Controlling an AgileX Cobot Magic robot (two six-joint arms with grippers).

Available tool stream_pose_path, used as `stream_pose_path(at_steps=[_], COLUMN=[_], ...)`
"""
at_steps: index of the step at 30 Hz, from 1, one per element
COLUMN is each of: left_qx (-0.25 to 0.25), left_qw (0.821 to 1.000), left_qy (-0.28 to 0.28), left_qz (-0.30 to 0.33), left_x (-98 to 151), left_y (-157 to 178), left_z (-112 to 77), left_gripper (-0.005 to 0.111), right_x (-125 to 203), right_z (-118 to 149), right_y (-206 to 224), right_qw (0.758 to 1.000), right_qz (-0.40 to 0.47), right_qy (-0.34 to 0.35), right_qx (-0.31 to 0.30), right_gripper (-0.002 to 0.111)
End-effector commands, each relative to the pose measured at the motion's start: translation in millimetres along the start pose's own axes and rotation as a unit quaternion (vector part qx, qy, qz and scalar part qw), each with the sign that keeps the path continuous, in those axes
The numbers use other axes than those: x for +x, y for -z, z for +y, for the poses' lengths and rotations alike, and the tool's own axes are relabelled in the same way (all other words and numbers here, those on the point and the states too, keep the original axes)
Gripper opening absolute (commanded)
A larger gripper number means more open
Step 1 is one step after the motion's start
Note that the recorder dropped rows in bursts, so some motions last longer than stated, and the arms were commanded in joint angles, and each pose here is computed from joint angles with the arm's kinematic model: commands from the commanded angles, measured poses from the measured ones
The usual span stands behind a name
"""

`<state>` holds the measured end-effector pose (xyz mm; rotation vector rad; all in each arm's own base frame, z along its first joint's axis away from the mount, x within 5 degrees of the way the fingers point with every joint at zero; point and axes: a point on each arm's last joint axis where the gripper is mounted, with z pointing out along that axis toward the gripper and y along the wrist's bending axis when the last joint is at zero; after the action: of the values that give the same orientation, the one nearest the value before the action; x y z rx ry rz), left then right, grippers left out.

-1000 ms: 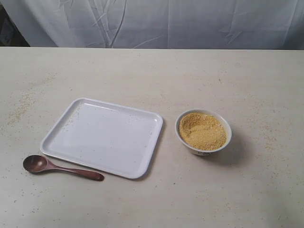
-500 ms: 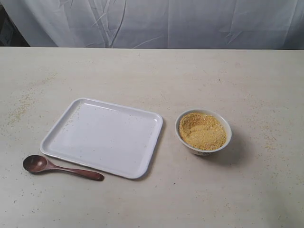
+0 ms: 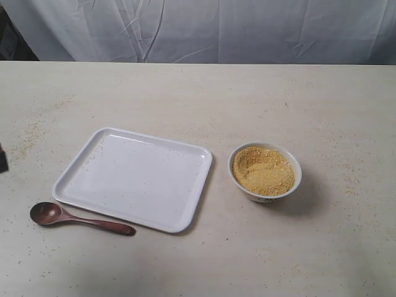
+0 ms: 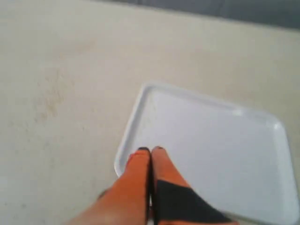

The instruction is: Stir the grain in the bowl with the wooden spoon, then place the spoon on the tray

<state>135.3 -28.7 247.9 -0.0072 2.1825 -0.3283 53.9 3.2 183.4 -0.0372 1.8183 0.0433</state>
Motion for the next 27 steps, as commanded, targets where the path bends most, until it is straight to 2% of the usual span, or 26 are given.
stream_pose_path(at_steps=[1,4,9,13,16,17,21,24,27], left_qx=[0.083,0.139,0.142,0.157,0.164,0.170,0.196,0.219,0.209], left_qw=[0.986,0.971,0.963,0.959,0.958,0.955,0.937,0.919,0.908], left_qy=[-0.027,-0.026,-0.006,-0.029,-0.075,-0.110,-0.217,-0.273,-0.317], left_qz=[0.142,0.194,0.228,0.233,0.222,0.216,0.193,0.181,0.176], left_x=[11.9,20.9,27.2,30.5,32.0,31.5,27.6,23.8,22.8], left_y=[-37.8,-50.8,-60.7,-60.7,-61.7,-61.6,-60.6,-58.9,-59.9], left_z=[-11.4,-18.3,-17.4,-27.1,-37.2,-41.3,-53.8,-59.7,-57.1], left_gripper=[0.000,0.000,0.000,0.000,0.000,0.000,0.000,0.000,0.004], right_x=[-0.3,-0.3,-0.4,-0.4,-0.4,-0.4,-0.4,-0.3,-0.3], right_z=[0.2,0.2,0.2,0.2,0.2,0.2,0.2,0.2,0.2], right_y=[0.2,0.2,0.2,0.2,0.2,0.2,0.2,0.2,0.2], right_qw=[1.000,1.000,1.000,1.000,1.000,1.000,1.000,1.000,1.000], right_qz=[-0.005,-0.005,-0.005,-0.005,-0.005,-0.005,-0.005,-0.004,-0.004], right_qy=[0.001,0.001,0.001,0.001,0.001,0.001,0.001,0.001,0.001], right_qx=[-0.002,-0.002,-0.002,-0.002,-0.002,-0.002,-0.002,-0.002,-0.002], right_gripper=[-0.001,-0.001,-0.001,-0.001,-0.001,-0.001,-0.001,-0.001,-0.001])
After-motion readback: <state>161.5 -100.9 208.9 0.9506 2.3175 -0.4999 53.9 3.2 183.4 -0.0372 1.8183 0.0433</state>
